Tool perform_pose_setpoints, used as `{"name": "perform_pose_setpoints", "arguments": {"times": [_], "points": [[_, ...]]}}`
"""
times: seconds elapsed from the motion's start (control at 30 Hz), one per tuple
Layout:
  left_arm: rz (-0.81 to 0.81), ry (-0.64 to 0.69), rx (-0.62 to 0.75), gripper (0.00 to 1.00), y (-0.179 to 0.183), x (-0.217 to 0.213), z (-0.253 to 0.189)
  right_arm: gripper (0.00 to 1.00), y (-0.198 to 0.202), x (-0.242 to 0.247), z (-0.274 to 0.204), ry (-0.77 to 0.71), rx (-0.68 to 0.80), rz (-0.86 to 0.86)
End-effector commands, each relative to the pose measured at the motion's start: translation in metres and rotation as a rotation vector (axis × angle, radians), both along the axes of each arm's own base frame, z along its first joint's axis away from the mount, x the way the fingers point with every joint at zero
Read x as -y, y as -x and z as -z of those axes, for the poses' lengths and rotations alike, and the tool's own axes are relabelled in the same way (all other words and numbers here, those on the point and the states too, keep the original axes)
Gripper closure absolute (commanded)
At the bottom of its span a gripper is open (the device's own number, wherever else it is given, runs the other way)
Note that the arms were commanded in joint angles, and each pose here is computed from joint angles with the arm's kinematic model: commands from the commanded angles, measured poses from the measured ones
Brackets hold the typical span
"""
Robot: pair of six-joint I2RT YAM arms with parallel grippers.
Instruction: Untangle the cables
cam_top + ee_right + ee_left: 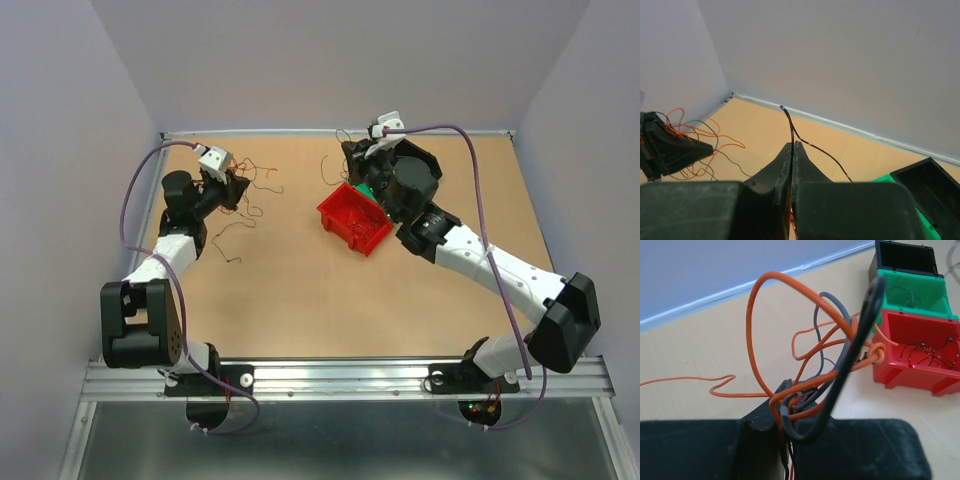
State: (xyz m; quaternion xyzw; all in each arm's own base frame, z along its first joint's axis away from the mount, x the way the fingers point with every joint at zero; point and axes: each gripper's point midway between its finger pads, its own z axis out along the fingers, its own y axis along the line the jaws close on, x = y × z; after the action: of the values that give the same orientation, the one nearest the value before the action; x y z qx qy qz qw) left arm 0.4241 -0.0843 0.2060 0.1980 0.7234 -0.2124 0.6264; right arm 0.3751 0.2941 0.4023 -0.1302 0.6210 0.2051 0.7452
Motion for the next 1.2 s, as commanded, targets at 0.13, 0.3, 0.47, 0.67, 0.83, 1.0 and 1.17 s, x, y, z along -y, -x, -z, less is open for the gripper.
{"name": "perform_pose_setpoints", "arguments": {"times": [0.13,0.3,0.47,0.67,0.83,1.0,1.17], "points": [[0.028,-0.057,0.117,1.00,0.010,0.012,-0.024,0.99,-0.007,0.000,0.035,-0.026,-0.063,-0.001],[0.011,-0.075,0.135,1.00,0.011,0.009,-0.027,0.99,-0.006,-0.008,0.070,0.016,-0.121,-0.036],[0.043,-0.078,0.139,1.00,0.015,0.022,-0.027,0.99,-0.002,-0.005,0.099,0.080,-0.180,-0.043],[0.048,-0.086,0.143,1.00,0.016,0.025,-0.027,0.99,0.002,0.000,0.129,0.125,-0.235,-0.030],[0.050,-0.090,0.146,1.00,0.018,0.027,-0.028,0.99,-0.009,0.007,0.152,0.145,-0.281,0.005],[0.046,-0.096,0.151,1.00,0.018,0.026,-0.028,0.99,-0.021,0.017,0.176,0.160,-0.338,0.001],[0.049,-0.098,0.151,1.00,0.018,0.027,-0.028,0.99,-0.039,0.040,0.200,0.133,-0.415,0.032]]}}
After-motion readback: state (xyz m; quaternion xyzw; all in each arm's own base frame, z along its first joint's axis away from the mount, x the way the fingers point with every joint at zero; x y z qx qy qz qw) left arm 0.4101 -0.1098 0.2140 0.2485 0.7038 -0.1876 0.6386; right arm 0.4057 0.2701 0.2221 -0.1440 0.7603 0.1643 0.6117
